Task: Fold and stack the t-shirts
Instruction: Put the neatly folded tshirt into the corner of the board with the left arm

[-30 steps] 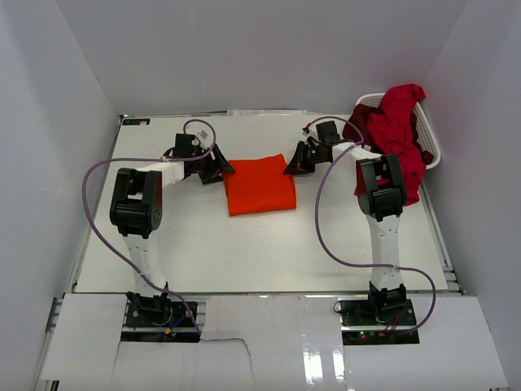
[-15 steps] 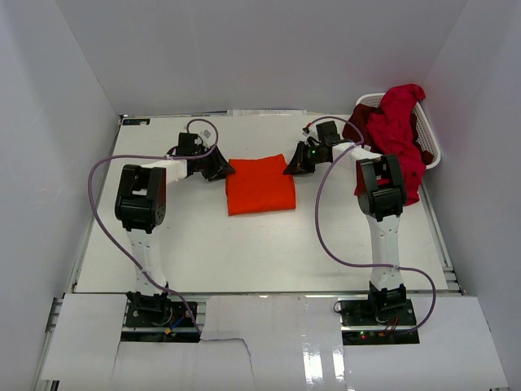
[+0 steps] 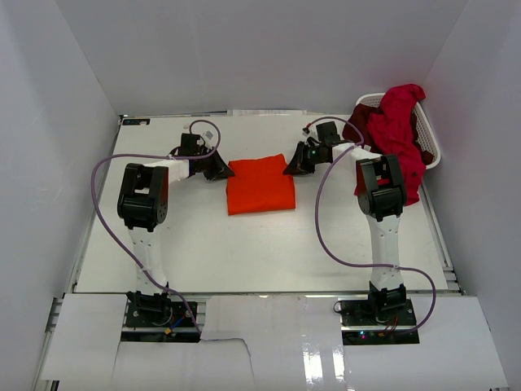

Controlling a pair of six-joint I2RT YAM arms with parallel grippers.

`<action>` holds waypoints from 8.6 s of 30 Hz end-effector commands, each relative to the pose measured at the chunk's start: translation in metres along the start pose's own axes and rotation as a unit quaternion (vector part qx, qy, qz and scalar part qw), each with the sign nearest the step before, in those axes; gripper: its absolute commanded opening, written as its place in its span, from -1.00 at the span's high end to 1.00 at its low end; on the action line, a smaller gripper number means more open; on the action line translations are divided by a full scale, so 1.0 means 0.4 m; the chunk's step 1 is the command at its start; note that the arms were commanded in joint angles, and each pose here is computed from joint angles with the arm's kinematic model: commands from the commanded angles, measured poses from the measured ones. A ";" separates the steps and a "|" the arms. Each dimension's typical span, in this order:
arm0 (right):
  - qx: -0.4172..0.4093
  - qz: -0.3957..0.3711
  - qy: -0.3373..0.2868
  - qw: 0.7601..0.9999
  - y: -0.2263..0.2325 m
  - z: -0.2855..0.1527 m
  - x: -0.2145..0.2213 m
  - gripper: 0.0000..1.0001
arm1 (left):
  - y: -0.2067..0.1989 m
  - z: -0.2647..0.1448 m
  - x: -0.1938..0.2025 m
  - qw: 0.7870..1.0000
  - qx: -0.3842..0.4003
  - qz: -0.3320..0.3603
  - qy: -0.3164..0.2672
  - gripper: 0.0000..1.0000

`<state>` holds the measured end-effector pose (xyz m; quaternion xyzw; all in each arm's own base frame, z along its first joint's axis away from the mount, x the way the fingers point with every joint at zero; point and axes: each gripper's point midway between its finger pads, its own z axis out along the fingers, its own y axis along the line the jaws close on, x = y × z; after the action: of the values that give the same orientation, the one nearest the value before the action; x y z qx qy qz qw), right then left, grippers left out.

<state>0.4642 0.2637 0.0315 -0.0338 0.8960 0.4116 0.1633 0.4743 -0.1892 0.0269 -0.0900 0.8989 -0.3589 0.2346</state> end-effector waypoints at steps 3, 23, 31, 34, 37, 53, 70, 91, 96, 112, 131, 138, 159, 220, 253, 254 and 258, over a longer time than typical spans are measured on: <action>0.012 0.008 -0.010 1.000 -0.013 -0.014 0.000 0.85 | 0.040 0.002 0.032 0.999 -0.044 0.005 0.012 0.81; 0.019 0.051 -0.046 0.997 -0.071 -0.067 -0.009 0.85 | 0.055 -0.009 0.028 0.999 -0.044 -0.018 0.005 0.83; -0.017 0.003 -0.033 0.999 -0.007 -0.050 -0.029 -0.21 | 0.025 0.003 0.006 1.000 -0.020 -0.008 0.008 0.81; -0.028 -0.013 -0.043 0.999 0.015 -0.061 -0.044 -0.28 | 0.014 0.007 0.000 1.000 -0.017 -0.005 0.010 0.81; -0.016 -0.053 -0.068 0.996 0.031 -0.091 -0.078 -0.30 | 0.008 0.008 -0.015 1.000 -0.017 0.002 0.008 0.81; 0.100 -0.073 -0.096 0.988 -0.017 -0.274 -0.051 -0.31 | 0.016 0.021 -0.121 0.999 -0.023 0.027 0.002 0.81; 0.083 -0.105 -0.084 0.987 0.085 -0.406 0.109 -0.31 | 0.197 -0.052 -0.386 0.975 -0.122 0.154 -0.100 0.81; 0.028 -0.106 -0.039 0.993 0.151 -0.358 0.266 -0.31 | 0.381 -0.160 -0.625 0.888 -0.246 0.337 -0.194 0.37; 0.025 -0.106 -0.023 0.994 0.152 -0.345 0.304 -0.31 | 0.403 -0.189 -0.651 0.904 -0.201 0.312 -0.211 0.97; 0.039 -0.109 -0.013 0.993 0.180 -0.370 0.306 -0.31 | 0.520 -0.247 -0.739 0.904 -0.161 0.296 -0.264 1.00; 0.047 -0.083 0.020 0.995 0.146 -0.350 0.370 -0.31 | 0.603 -0.407 -0.866 0.836 -0.270 0.298 -0.372 0.23; 0.046 -0.083 0.021 0.995 0.142 -0.352 0.385 -0.31 | 0.533 -0.463 -0.909 0.823 -0.254 0.298 -0.411 -0.32; 0.018 -0.084 0.019 0.996 0.161 -0.347 0.401 -0.31 | 0.295 -0.408 -0.815 0.869 -0.095 0.259 -0.411 1.00; 0.020 -0.095 0.029 0.995 0.216 -0.369 0.336 -0.32 | 0.543 -0.248 -0.675 0.806 -0.170 0.408 -0.394 1.00; 0.015 -0.095 0.037 0.995 0.229 -0.367 0.363 -0.33 | 0.262 -0.470 -0.817 0.755 -0.135 0.424 -0.481 1.00; 0.014 -0.096 0.037 0.995 0.231 -0.370 0.365 -0.33 | 0.259 -0.463 -0.806 0.755 -0.140 0.427 -0.477 1.00; 0.014 -0.095 0.035 0.995 0.231 -0.373 0.369 -0.33 | 0.203 -0.447 -0.787 0.759 -0.127 0.426 -0.476 1.00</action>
<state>0.2727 0.2237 0.1320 -0.1222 0.9054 0.3739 0.1598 0.6687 0.1016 0.1354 0.1008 0.6878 -0.0193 0.7186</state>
